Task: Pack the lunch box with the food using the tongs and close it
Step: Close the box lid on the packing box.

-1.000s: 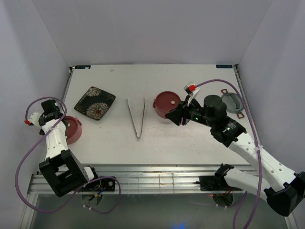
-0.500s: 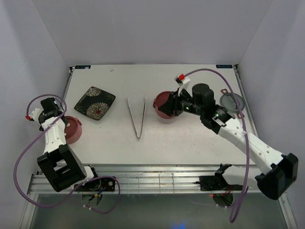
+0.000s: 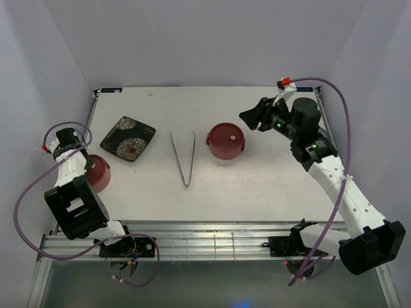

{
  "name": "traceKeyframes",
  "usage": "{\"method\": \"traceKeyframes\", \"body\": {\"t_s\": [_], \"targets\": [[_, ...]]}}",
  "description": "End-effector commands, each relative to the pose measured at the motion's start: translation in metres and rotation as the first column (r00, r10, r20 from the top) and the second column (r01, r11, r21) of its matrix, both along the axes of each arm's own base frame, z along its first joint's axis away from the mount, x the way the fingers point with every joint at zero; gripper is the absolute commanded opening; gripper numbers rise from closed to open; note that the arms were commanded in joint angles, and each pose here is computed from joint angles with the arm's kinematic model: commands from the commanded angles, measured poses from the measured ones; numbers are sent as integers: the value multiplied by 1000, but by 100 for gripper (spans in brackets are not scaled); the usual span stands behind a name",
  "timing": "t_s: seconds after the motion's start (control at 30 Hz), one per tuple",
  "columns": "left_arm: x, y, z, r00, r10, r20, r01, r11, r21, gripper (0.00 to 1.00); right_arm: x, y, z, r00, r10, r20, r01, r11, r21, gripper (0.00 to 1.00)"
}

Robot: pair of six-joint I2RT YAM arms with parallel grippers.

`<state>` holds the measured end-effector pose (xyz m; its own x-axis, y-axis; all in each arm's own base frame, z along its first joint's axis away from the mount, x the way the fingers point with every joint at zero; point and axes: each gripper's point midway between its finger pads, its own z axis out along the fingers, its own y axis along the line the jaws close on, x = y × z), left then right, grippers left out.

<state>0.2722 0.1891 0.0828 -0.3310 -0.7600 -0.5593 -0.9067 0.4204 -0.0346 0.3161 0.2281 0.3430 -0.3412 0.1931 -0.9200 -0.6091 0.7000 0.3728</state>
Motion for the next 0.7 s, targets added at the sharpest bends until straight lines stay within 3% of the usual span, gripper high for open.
{"method": "traceKeyframes", "body": {"t_s": [0.0, 0.4, 0.67], "targets": [[-5, -19, -8, 997, -77, -3, 77, 995, -65, 44, 9, -18, 11, 1000, 6, 23, -7, 999, 52, 54], [-39, -33, 0, 999, -37, 0, 37, 999, -40, 42, 6, -40, 9, 1000, 6, 26, -8, 996, 87, 55], [-40, -27, -2, 1000, -13, -16, 12, 1000, -19, 42, -1, -49, 9, 999, -4, 48, 0, 997, 76, 55]]}}
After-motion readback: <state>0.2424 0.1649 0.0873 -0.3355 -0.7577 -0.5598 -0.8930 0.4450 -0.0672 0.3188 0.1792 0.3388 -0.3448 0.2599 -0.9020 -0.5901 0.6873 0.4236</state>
